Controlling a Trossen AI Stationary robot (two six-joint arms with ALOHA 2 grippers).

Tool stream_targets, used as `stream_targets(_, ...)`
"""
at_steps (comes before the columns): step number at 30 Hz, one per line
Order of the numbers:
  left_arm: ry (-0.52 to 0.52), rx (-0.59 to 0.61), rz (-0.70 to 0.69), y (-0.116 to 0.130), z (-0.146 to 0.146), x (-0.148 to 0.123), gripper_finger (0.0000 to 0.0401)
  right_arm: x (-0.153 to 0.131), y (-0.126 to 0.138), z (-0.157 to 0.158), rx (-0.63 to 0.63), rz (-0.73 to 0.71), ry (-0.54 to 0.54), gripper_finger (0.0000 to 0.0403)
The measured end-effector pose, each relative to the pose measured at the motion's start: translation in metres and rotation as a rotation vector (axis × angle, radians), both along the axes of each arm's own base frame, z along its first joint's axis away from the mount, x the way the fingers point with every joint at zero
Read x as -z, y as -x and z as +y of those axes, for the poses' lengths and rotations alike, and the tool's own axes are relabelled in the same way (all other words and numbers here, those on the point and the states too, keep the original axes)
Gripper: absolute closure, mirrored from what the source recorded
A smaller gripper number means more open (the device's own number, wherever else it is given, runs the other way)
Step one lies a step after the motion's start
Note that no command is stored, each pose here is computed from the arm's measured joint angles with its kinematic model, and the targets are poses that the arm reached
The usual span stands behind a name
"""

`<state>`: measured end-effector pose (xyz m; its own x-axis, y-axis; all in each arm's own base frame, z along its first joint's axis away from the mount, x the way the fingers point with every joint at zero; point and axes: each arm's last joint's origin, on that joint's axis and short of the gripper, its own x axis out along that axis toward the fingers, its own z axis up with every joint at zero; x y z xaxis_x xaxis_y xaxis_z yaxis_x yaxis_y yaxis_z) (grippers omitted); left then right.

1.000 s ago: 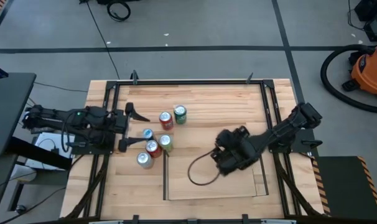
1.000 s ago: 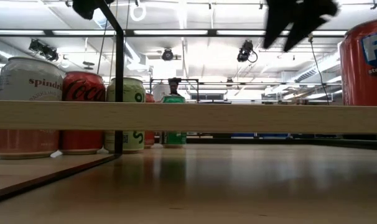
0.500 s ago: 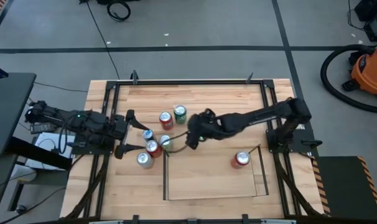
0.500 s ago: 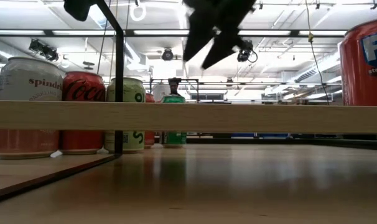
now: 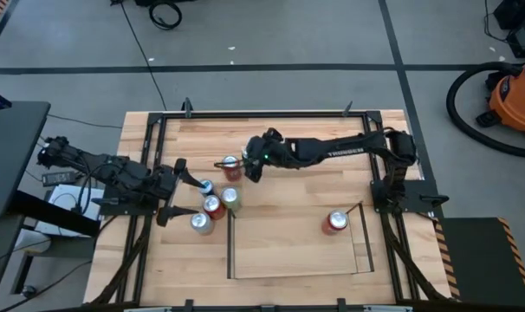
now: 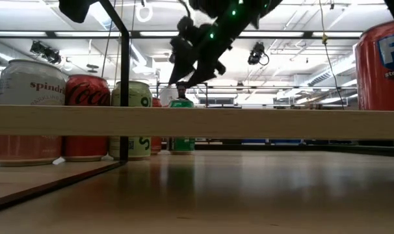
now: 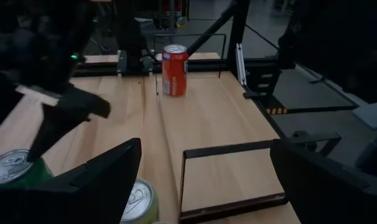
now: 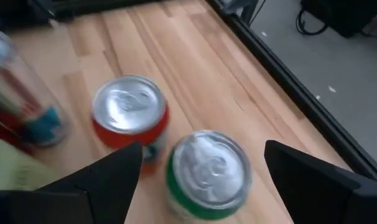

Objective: Place canned beverage on shelf
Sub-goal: Put the green soda can on the shelf

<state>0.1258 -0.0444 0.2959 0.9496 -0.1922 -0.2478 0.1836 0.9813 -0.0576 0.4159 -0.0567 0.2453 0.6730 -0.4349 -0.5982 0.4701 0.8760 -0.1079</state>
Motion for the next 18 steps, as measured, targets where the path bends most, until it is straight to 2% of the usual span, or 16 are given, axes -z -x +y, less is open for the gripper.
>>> stream_targets(10,-0.007,-0.002,0.029,0.0,0.0,0.003,0.0033,0.03,-0.01,-0.03,-0.022,-0.003,-0.091,0.0031)
stream_targets(18,-0.002,-0.004,0.033,-0.001,0.0,0.003,0.0033,0.049,-0.012,-0.035,0.005,0.049,-0.113,0.0042)
